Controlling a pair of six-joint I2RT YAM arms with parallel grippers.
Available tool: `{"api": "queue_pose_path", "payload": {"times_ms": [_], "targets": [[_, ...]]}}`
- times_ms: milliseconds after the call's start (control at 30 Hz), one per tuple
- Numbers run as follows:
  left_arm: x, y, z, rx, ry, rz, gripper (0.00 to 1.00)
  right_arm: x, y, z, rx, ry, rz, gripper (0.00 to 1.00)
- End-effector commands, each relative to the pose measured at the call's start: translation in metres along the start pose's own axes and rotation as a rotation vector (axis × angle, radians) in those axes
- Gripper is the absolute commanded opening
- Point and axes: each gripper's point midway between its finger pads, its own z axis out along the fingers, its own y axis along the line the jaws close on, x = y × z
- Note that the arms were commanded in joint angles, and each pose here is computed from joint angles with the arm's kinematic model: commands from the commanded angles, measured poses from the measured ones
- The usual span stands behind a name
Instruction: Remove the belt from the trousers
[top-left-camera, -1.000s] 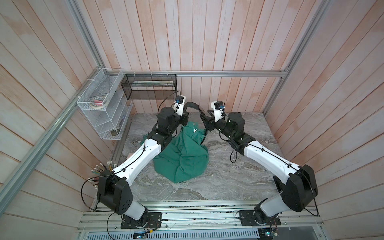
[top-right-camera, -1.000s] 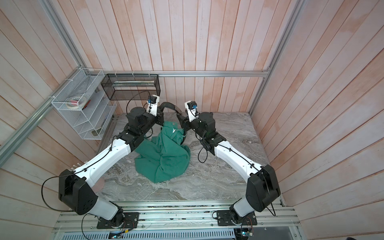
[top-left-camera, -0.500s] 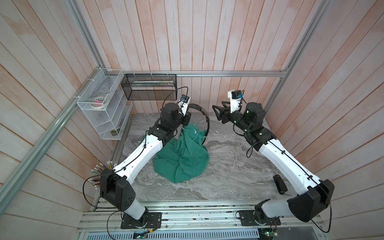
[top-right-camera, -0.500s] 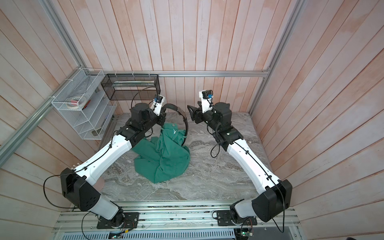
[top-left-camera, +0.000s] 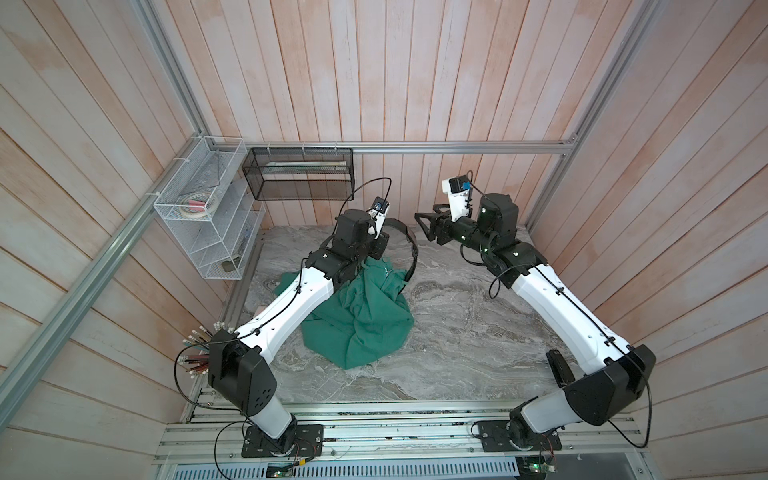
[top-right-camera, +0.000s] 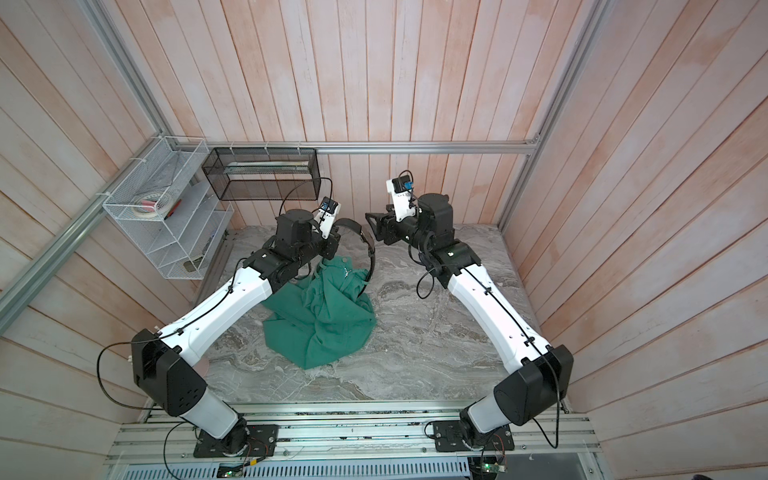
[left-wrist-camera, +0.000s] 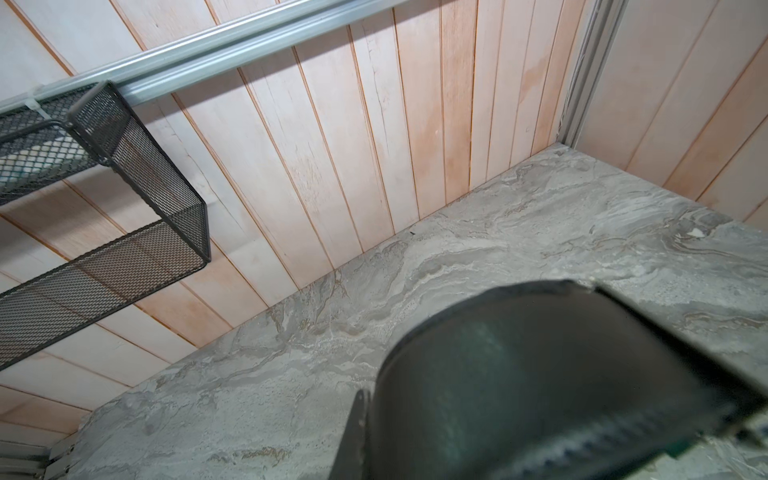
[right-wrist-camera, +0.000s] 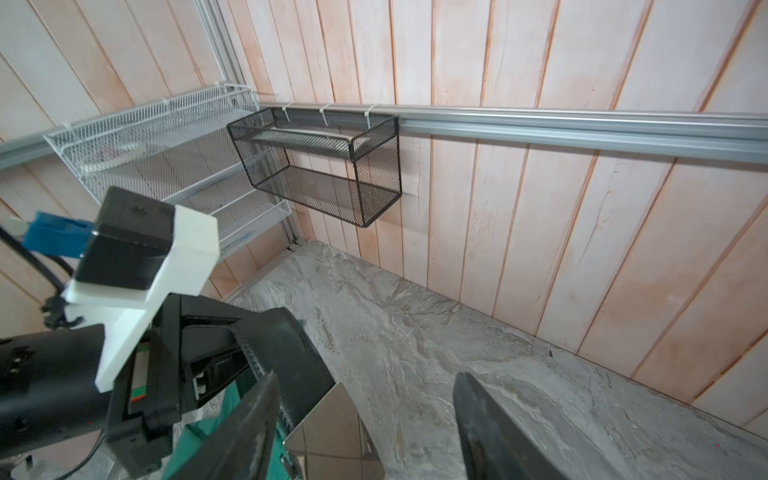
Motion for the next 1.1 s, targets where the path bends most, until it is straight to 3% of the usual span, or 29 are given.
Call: {"api": "queue_pose_path", "payload": {"times_ms": [0, 100, 267, 333, 600, 733, 1067], "targets": [[-0.010, 0.001, -0.003, -0.014, -0.006, 0.001, 0.00, 0.026, 0.014, 0.008, 0.002, 0.096, -0.053, 0.70], [-0.007, -0.002, -0.002, -0.006, 0.010, -0.006, 0.00, 0.034, 0.020, 0.013, 0.004, 0.104, -0.067, 0.67], [-0.004, -0.004, -0.003, 0.005, 0.021, -0.015, 0.00, 0.040, 0.018, 0.023, 0.035, 0.122, -0.069, 0.41], [-0.003, -0.004, -0.004, 0.007, 0.023, -0.018, 0.00, 0.043, 0.016, 0.028, 0.051, 0.137, -0.077, 0.38], [0.000, -0.006, -0.008, 0.019, 0.027, -0.041, 0.00, 0.058, 0.015, 0.030, 0.063, 0.199, -0.095, 0.47], [0.001, -0.006, -0.008, 0.018, 0.030, -0.038, 0.00, 0.059, 0.020, 0.029, 0.049, 0.202, -0.105, 0.59], [0.006, -0.008, -0.007, 0.023, 0.040, -0.044, 0.00, 0.056, 0.033, 0.022, 0.002, 0.202, -0.126, 0.62]]}}
